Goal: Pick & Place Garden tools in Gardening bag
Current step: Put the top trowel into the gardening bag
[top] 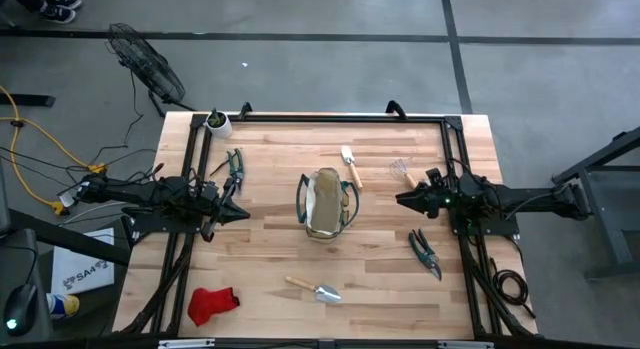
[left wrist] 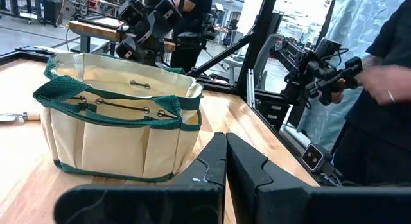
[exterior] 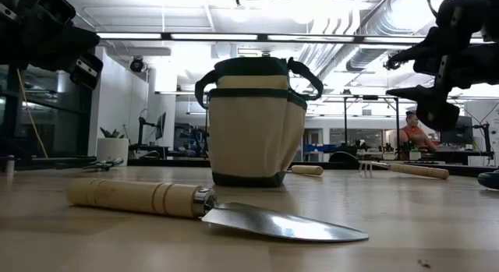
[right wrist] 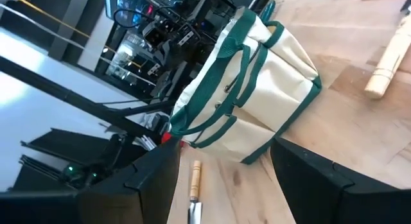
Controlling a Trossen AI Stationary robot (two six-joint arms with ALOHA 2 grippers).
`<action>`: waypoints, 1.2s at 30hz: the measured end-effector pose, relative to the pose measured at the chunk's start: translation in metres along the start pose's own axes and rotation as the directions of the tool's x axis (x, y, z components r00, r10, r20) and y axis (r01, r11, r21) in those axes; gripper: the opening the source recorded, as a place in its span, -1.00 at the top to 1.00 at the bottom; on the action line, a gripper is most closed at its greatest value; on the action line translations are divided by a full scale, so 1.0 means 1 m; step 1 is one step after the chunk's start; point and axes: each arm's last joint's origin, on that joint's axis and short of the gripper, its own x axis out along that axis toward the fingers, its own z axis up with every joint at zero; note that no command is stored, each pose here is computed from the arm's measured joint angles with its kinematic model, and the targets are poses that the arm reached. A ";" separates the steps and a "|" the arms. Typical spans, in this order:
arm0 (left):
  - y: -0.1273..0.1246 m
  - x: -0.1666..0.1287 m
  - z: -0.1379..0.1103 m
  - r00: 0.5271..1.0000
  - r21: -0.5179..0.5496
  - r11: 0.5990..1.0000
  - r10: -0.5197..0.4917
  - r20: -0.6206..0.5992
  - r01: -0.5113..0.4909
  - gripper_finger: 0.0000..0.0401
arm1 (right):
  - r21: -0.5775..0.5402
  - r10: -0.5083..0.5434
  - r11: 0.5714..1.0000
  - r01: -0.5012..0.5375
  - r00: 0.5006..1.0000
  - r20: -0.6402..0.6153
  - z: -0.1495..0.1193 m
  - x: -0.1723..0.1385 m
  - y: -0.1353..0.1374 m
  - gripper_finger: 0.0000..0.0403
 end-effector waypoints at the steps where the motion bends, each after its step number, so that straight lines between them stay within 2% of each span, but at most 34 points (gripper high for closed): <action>1: 0.000 0.000 0.000 1.000 0.000 1.000 0.000 -0.001 0.000 1.00 | 0.005 -0.003 1.000 0.003 1.000 -0.002 0.000 0.000 0.000 -0.17; 7: 0.000 0.000 0.000 1.000 0.000 1.000 0.000 -0.001 0.000 1.00 | 0.030 -0.067 0.997 0.067 0.998 -0.003 0.000 0.003 -0.001 -0.17; 14: 0.000 0.000 0.000 1.000 0.000 1.000 0.000 0.000 0.000 1.00 | -0.005 -0.154 0.988 0.155 0.985 0.082 0.018 0.011 0.019 -0.17; 24: 0.000 0.000 0.000 1.000 0.000 1.000 0.000 -0.001 0.000 1.00 | -0.016 -0.325 0.945 0.328 0.941 0.098 0.048 0.047 0.039 -0.17; 29: 0.000 0.000 0.000 1.000 0.000 1.000 0.000 0.000 0.000 1.00 | -0.003 -0.450 0.892 0.451 0.890 0.069 0.070 0.069 0.044 -0.17; 36: 0.000 0.000 0.000 1.000 0.000 1.000 0.000 -0.001 0.000 1.00 | -0.054 -0.601 0.799 0.599 0.798 -0.042 0.103 0.100 0.049 -0.17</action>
